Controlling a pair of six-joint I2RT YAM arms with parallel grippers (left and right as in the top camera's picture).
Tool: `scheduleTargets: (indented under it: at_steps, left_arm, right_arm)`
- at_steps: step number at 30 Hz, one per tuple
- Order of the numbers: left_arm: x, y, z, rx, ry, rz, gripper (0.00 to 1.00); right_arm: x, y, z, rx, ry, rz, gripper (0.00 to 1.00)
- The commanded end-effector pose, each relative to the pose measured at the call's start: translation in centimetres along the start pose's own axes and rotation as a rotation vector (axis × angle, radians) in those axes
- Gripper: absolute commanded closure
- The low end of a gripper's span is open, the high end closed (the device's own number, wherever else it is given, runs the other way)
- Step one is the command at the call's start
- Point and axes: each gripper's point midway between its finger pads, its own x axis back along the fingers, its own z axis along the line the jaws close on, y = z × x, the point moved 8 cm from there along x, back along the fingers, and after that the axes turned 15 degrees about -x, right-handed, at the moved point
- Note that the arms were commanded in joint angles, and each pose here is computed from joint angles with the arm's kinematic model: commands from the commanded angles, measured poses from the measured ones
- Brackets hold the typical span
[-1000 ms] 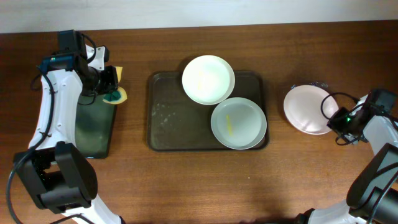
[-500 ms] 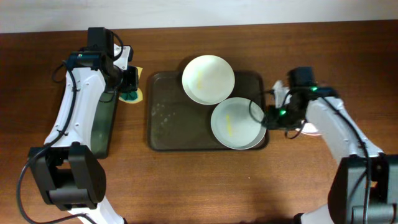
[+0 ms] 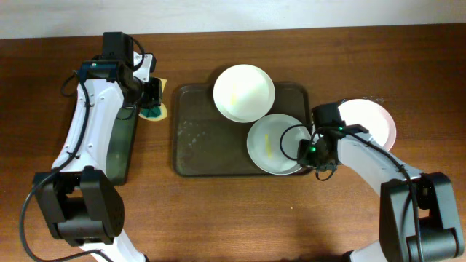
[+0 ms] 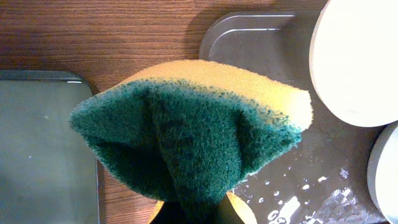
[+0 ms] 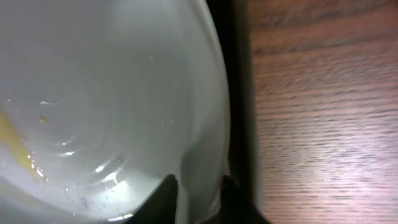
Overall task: Clean dirty plates on tray and stack at the side
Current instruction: 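Grip the rim of the next plate on the tray with the right gripper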
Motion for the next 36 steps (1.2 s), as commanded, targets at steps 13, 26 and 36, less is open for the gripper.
scheduleTargets:
  at_steps: [13, 26, 36]
  left_arm:
    - [1.0, 0.7, -0.7, -0.023, 0.003, -0.033, 1.0]
    - [0.9, 0.9, -0.7, -0.028, 0.017, -0.044, 1.0]
    - [0.9, 1.1, -0.5, -0.03, 0.034, -0.051, 1.0]
  right_arm:
    - [-0.5, -4.3, 3.7, 0.149, -0.005, 0.083, 0.96]
    - [-2.0, -9.8, 16.7, 0.072, 0.207, 0.126, 0.95]
    - [3.6, -1.7, 8.6, 0.175, -0.035, 0.257, 0.69]
